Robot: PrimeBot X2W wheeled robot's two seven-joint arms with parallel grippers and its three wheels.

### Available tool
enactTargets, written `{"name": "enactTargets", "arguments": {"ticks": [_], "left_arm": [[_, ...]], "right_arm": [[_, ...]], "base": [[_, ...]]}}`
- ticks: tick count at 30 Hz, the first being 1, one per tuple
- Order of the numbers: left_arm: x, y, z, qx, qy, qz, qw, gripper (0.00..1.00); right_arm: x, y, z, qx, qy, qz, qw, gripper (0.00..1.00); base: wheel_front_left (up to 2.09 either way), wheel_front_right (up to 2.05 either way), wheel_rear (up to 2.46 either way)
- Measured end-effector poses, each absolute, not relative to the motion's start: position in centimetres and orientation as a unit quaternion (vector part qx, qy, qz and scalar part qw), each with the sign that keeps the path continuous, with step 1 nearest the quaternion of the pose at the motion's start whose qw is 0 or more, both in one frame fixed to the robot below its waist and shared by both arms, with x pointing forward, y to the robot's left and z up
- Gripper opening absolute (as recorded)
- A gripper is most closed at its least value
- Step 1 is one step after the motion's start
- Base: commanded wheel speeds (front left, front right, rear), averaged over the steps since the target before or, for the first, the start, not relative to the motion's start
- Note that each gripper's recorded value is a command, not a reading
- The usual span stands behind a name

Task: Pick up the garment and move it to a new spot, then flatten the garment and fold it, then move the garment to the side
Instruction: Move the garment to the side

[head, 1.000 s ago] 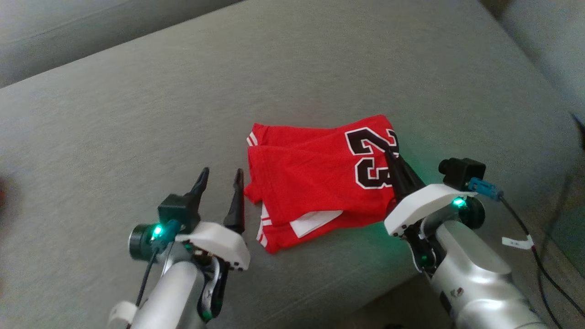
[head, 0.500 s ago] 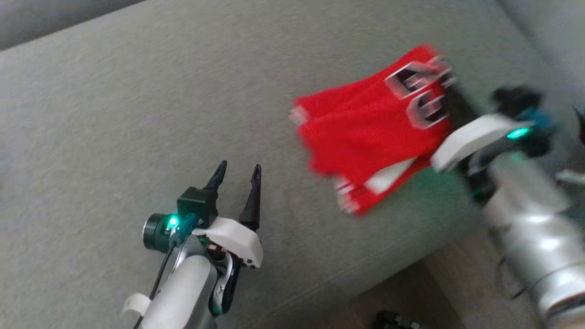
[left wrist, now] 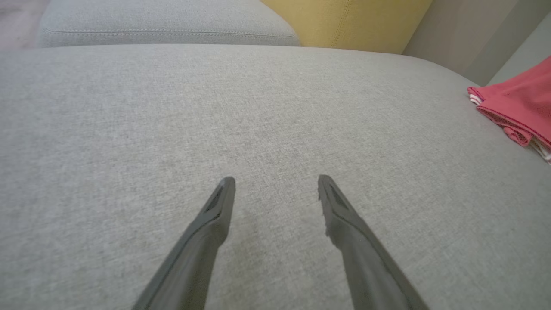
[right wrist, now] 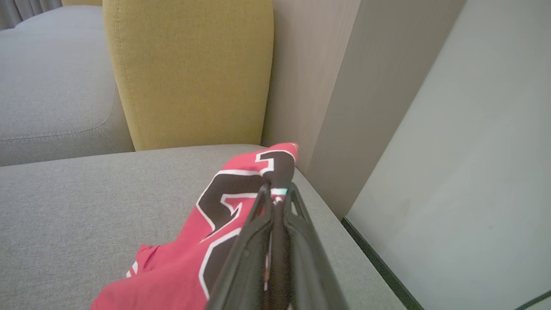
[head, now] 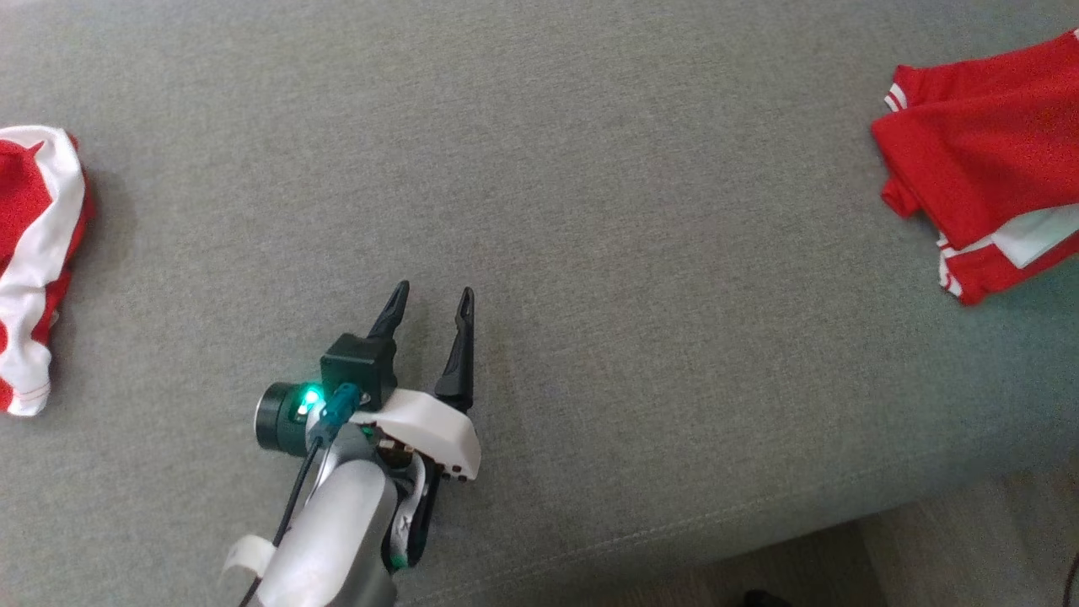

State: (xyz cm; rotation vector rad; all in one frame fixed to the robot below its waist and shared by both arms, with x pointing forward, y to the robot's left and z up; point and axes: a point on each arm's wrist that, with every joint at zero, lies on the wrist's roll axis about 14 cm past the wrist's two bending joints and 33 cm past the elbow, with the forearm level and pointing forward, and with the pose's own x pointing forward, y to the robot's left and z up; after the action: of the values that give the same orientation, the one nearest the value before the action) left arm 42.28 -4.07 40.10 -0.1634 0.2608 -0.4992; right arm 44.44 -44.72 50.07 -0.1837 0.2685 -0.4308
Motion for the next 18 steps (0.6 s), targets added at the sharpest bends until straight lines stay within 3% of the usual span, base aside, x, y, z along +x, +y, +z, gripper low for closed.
{"name": "enactTargets", "arguments": {"ticks": [4,5,6,7,13,18], "left_arm": [[42.2,-3.6,40.2,-0.077,0.127,-0.241,0.959,1.00],[42.2,-3.6,40.2,-0.078,0.126,-0.240,0.959,1.00],[42.2,-3.5,40.3,-0.078,0.126,-0.239,0.960,1.00],[42.2,-3.5,40.3,-0.078,0.126,-0.238,0.960,1.00],[42.4,-2.8,40.6,-0.077,0.121,-0.228,0.963,1.00],[42.3,-1.4,41.4,-0.075,0.113,-0.204,0.969,1.00]], "right_arm": [[44.5,-45.0,50.5,-0.103,0.130,-0.215,0.962,0.00],[44.4,-45.2,50.7,-0.102,0.128,-0.220,0.962,0.08],[44.2,-45.5,50.9,-0.103,0.126,-0.224,0.961,0.43],[44.1,-45.7,51.1,-0.104,0.124,-0.227,0.960,1.00],[45.0,-45.4,53.5,-0.120,0.083,-0.223,0.964,1.00],[46.9,-40.6,54.5,-0.093,0.030,-0.181,0.979,1.00]], "base": [[0.00,0.00,0.00],[0.00,0.00,0.00],[0.00,0.00,0.00],[0.00,0.00,0.00],[0.00,0.00,0.00],[0.00,0.00,0.00]]}}
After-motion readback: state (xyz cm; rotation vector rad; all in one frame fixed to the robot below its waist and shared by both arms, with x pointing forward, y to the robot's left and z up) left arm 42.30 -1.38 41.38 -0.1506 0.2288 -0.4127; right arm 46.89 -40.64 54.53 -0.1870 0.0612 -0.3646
